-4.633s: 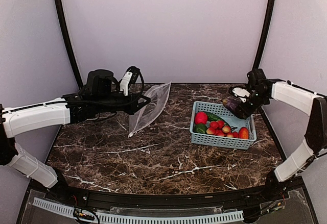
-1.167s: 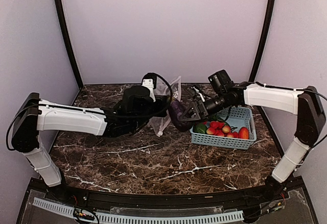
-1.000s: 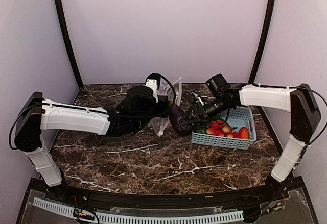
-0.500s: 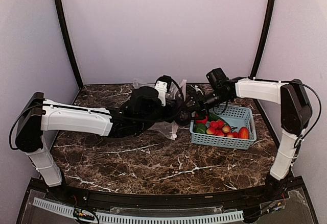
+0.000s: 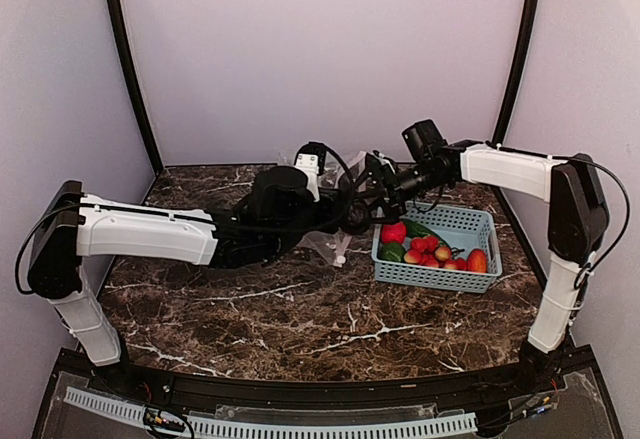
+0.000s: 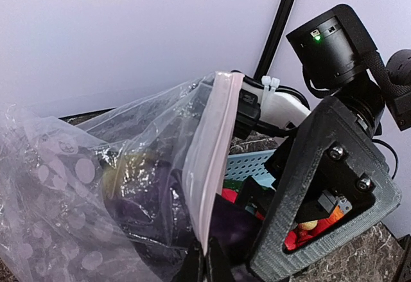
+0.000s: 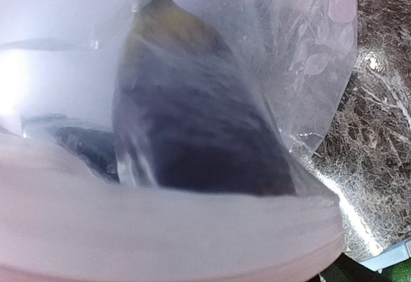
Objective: Place the food in the zip-top bag and seal the zipper
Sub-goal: Place the fake vegetable in the zipper food storage bag, then adjust the zipper food storage bag at the center of the board.
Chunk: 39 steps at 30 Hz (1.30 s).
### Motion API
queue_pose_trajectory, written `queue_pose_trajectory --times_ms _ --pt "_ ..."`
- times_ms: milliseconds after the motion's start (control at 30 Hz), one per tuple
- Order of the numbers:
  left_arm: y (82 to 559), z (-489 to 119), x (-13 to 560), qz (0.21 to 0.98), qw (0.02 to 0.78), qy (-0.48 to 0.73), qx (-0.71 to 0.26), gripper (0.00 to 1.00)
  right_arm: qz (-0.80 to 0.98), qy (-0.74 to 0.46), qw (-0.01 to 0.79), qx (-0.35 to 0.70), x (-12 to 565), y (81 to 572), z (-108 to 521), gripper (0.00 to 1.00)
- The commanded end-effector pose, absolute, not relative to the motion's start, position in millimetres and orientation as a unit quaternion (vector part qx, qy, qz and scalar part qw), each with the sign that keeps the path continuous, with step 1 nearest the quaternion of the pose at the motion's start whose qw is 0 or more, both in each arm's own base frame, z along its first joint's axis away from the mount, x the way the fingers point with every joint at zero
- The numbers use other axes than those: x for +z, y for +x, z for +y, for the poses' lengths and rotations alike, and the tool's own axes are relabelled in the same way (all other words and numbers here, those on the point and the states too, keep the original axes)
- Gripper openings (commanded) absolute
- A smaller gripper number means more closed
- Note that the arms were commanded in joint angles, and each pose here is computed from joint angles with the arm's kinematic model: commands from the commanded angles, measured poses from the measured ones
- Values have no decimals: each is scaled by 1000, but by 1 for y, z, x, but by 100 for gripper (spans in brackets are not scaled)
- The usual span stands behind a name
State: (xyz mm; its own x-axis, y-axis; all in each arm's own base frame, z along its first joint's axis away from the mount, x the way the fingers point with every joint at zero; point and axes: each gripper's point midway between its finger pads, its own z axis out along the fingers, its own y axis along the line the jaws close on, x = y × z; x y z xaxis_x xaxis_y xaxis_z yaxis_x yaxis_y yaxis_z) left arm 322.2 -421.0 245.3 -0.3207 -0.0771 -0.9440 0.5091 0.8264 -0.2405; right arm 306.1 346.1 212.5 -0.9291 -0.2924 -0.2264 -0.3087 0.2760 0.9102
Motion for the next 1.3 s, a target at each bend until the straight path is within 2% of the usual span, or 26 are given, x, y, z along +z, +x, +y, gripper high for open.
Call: queue_pose_trajectory --times_ms 0,233,633,700,867,933,1100,1133,1200,1267 --pt "318 -404 247 790 537 89 -283 1 782 -230 70 575 252 306 343 99" --pt "331 -386 249 796 515 34 -315 1 806 -236 135 526 259 312 319 99" --pt "338 -374 254 788 506 -3 -350 1 820 -258 155 487 237 321 319 99" --pt "339 -375 257 786 506 -6 -356 1 818 -266 155 486 233 322 323 88" --pt "339 -378 260 782 507 -5 -362 1 825 -267 141 478 214 327 334 69" --pt "340 -379 262 780 507 -5 -366 1 828 -270 135 472 205 332 341 58" --pt "339 -381 265 778 507 -1 -370 1 824 -274 134 477 201 349 355 39" --pt "339 -380 266 778 509 0 -369 1 825 -275 140 473 201 354 357 31" --pt "339 -376 268 778 514 0 -362 1 830 -273 144 465 202 359 358 1" --pt "340 -370 273 777 526 4 -346 1 832 -276 145 460 208 358 357 0"
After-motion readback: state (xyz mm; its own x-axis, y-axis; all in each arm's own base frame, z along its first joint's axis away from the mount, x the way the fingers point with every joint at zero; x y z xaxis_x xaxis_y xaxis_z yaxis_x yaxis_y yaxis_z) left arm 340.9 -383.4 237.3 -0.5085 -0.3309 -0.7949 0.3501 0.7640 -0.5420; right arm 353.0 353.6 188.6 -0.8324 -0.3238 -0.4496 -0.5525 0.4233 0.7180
